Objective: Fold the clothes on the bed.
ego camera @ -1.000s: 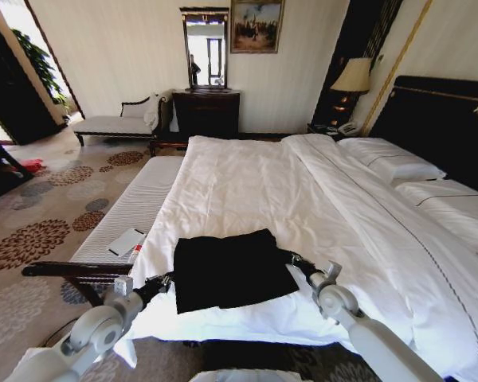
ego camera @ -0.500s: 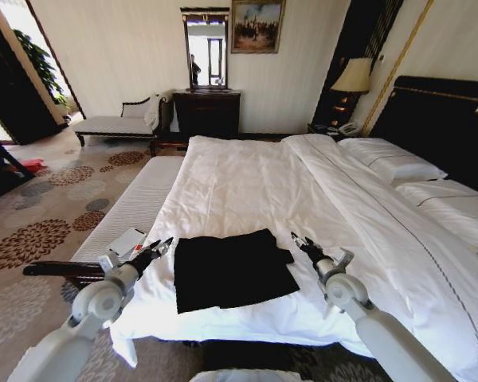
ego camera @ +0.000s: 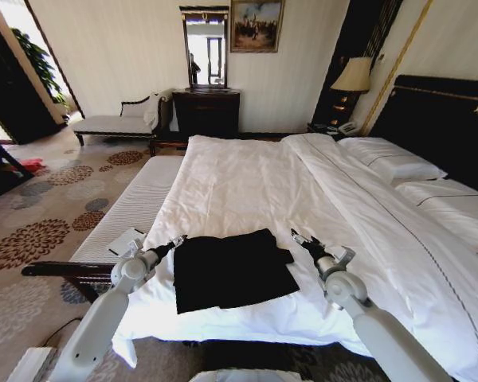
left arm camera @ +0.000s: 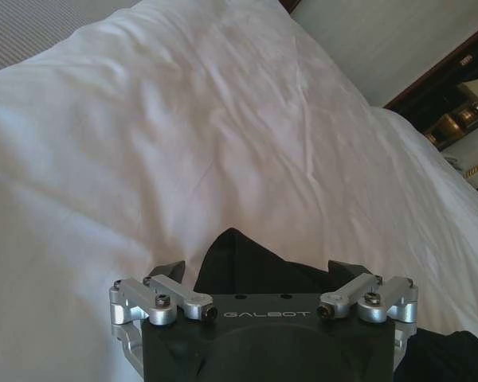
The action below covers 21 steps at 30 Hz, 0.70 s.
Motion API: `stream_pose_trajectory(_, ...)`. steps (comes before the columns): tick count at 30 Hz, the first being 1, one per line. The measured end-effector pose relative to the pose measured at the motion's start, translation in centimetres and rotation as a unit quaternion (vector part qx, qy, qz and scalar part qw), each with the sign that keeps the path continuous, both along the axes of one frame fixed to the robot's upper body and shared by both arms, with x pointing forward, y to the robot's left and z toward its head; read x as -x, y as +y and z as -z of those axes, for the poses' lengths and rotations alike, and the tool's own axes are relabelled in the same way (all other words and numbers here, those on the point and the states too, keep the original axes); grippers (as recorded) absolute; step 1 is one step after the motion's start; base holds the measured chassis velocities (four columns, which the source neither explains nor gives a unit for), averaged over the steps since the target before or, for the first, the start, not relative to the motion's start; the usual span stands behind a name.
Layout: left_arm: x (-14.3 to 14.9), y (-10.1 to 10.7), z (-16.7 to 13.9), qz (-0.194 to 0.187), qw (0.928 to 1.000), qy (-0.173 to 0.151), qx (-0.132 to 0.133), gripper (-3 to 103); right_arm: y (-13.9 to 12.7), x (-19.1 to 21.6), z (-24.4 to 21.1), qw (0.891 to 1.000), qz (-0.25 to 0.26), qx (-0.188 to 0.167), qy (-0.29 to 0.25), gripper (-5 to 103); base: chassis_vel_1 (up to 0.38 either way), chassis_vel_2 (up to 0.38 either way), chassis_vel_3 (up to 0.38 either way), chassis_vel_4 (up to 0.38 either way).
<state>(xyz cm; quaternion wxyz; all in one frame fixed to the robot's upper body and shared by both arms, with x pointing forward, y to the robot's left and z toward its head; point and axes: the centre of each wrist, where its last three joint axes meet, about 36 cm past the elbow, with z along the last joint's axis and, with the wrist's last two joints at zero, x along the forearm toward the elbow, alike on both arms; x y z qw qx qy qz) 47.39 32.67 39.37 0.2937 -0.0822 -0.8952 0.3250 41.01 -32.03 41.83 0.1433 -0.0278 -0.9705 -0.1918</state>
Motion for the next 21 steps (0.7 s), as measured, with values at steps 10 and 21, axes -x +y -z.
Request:
stream_pose_trajectory(10, 0.1, -0.3, 1.0, -0.008, 0.9999, -0.013, -0.004, 89, -0.1, -0.8, 0.2, 1.0, 0.003, 0.002, 0.003, 100, 0.0, 0.0, 0.0, 0.0)
stream_pose_trajectory(21, 0.2, -0.3, 1.7, -0.015, 0.9997, -0.016, -0.007, 57, -0.4, -1.0, 0.4, 1.0, 0.006, 0.004, 0.005, 100, 0.0, 0.0, 0.0, 0.0)
